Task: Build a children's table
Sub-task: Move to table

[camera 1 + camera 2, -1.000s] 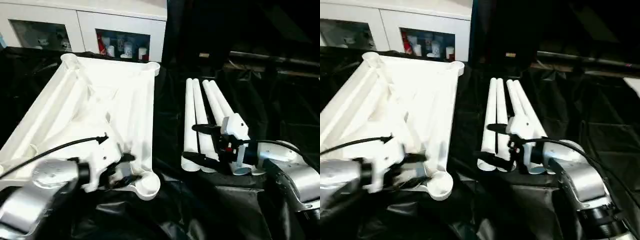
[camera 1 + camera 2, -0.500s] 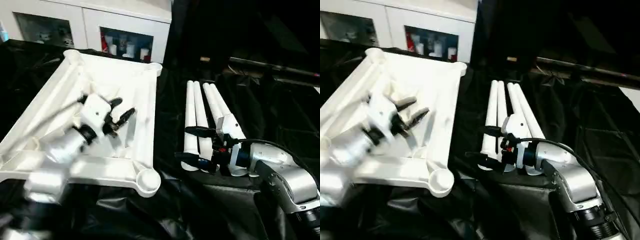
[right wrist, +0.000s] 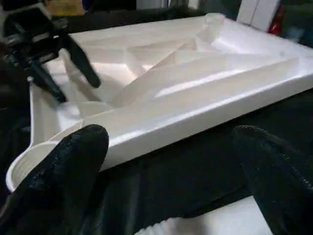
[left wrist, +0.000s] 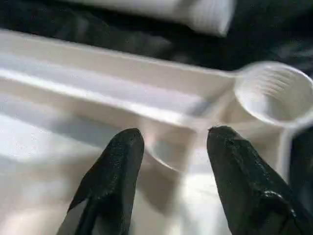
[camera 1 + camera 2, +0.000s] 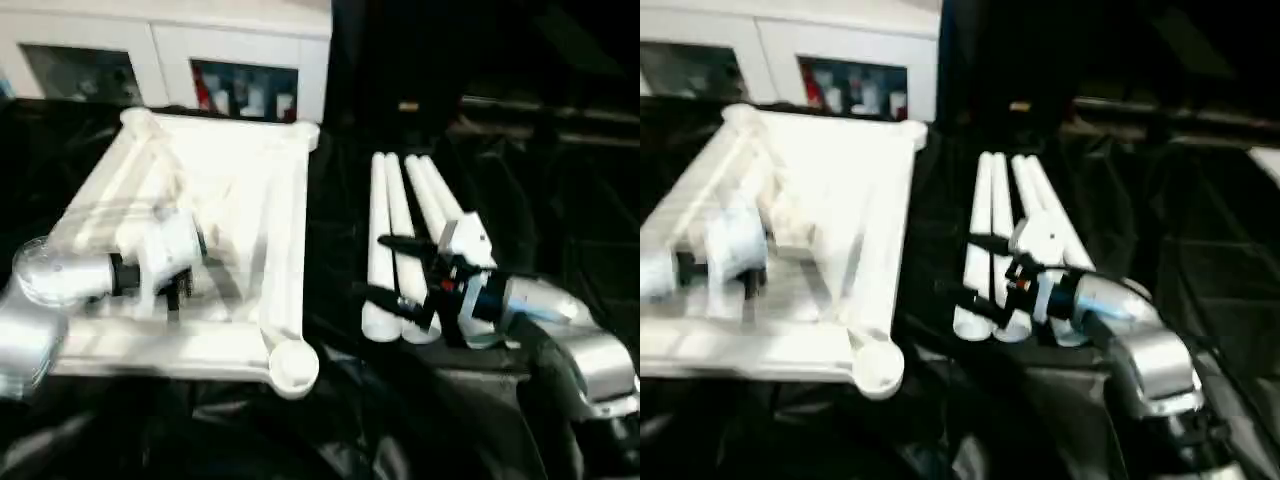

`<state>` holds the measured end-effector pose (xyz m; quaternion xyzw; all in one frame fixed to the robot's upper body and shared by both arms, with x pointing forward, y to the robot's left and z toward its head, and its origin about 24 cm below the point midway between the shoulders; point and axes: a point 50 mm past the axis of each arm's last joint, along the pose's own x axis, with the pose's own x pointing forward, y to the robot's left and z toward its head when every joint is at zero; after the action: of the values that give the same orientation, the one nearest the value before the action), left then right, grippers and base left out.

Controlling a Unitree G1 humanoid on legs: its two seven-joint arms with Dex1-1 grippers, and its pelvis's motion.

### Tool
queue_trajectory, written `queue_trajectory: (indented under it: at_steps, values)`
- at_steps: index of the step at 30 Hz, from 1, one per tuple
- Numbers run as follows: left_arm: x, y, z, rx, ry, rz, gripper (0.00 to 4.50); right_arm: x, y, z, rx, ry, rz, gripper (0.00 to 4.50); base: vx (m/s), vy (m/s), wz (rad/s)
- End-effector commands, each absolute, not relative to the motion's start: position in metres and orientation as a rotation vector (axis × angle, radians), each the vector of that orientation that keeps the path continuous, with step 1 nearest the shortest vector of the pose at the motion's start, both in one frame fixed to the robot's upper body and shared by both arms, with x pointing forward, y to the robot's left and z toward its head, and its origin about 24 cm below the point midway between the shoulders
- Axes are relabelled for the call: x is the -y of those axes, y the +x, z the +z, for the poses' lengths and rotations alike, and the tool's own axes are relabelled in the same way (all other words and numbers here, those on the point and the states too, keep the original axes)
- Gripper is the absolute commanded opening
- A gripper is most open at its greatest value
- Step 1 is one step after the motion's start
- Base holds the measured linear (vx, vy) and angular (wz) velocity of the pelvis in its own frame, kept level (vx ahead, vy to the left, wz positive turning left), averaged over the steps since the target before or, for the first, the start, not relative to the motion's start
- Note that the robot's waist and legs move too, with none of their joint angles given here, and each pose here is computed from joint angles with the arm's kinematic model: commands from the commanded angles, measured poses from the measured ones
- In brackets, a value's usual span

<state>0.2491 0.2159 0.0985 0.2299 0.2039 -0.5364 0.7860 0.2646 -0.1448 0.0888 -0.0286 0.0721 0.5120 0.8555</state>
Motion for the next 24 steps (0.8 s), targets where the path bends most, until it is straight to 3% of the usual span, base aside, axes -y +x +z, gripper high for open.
queue_trajectory:
  at_steps: [1, 4, 9, 15, 19, 24]
  values:
    - [-0.210, 0.243, 0.104, -0.430, 0.497, -1.204, 2.43, 0.144, 0.261, 0.090, -0.151, -0.092, 1.082, 4.50, 0.000, 0.000, 0.00]
    - [-0.206, 0.227, 0.097, -0.521, 0.464, -1.291, 2.43, 0.141, 0.255, 0.082, -0.191, -0.117, 1.119, 4.50, 0.000, 0.000, 0.00]
    - [-0.210, 0.220, 0.093, -0.626, 0.482, -1.313, 2.43, 0.137, 0.254, 0.081, -0.199, -0.125, 1.147, 4.50, 0.000, 0.000, 0.00]
    - [-0.214, 0.212, 0.085, -0.655, 0.485, -1.259, 1.87, 0.130, 0.250, 0.070, -0.244, -0.149, 1.192, 4.50, 0.000, 0.000, 0.00]
    - [-0.214, 0.218, 0.087, -0.667, 0.505, -1.233, 1.63, 0.129, 0.252, 0.080, -0.228, -0.138, 1.222, 4.50, 0.000, 0.000, 0.00]
    - [-0.222, 0.240, 0.089, -0.675, 0.623, -1.202, 1.27, 0.133, 0.257, 0.099, -0.203, -0.142, 1.324, 4.50, 0.000, 0.000, 0.00]
